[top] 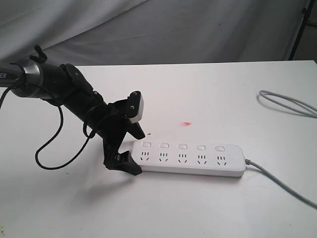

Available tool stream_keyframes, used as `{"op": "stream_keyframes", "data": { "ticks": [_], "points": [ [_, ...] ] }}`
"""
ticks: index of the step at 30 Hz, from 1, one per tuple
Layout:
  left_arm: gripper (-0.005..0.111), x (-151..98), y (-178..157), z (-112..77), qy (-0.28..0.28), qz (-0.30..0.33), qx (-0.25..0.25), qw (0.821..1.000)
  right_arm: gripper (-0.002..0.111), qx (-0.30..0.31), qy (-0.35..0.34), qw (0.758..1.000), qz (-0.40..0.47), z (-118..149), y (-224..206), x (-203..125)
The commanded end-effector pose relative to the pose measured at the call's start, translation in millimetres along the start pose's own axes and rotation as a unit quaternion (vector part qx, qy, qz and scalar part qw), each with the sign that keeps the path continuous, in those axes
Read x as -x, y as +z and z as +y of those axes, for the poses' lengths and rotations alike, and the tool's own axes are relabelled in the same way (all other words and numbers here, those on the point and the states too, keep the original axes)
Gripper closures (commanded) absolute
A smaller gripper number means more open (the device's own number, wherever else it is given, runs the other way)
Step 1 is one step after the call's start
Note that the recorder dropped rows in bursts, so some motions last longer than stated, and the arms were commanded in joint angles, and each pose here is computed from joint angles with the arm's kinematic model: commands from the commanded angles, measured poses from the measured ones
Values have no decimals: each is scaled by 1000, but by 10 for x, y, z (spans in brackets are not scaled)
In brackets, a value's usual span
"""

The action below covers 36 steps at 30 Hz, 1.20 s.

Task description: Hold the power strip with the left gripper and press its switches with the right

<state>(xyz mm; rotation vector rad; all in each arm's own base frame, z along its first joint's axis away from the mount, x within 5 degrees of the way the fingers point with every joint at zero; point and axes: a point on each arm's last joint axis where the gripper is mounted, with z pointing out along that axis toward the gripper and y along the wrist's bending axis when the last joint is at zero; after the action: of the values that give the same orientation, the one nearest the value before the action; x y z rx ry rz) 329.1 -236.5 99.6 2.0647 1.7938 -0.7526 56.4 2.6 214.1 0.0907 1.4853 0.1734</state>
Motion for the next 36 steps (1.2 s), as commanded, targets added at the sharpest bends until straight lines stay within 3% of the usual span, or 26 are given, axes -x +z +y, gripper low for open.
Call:
{"op": "stream_keyframes", "data": {
  "ticks": [1,4,10,16,20,27,32,34,36],
  "points": [
    [2,46,-59,-7,-30,-4,0,1000,108,2,-4,1000,-1,1,-4,-9],
    [2,111,-262,32,-81,-19,36,996,108,2,-4,1000,-1,1,-4,-9],
    [2,234,-1079,-32,-142,-80,87,983,108,2,-4,1000,-1,1,-4,-9],
    [2,396,-2005,-350,-221,-190,109,950,108,2,-4,1000,-1,1,-4,-9],
    [2,437,-2418,-600,-235,-220,122,939,108,2,-4,1000,-1,1,-4,-9],
    [2,423,-2809,-880,-235,-213,181,931,108,2,-4,1000,-1,1,-4,-9],
    [4,307,-2879,-864,-319,-192,218,902,108,2,-4,1000,-1,1,-4,-9],
    [11,302,-2877,-866,-323,-190,217,901,108,2,-4,1000,-1,1,-4,-9],
    [32,315,-2873,-877,-322,-194,208,903,108,2,-4,1000,-1,1,-4,-9]
  ]
}}
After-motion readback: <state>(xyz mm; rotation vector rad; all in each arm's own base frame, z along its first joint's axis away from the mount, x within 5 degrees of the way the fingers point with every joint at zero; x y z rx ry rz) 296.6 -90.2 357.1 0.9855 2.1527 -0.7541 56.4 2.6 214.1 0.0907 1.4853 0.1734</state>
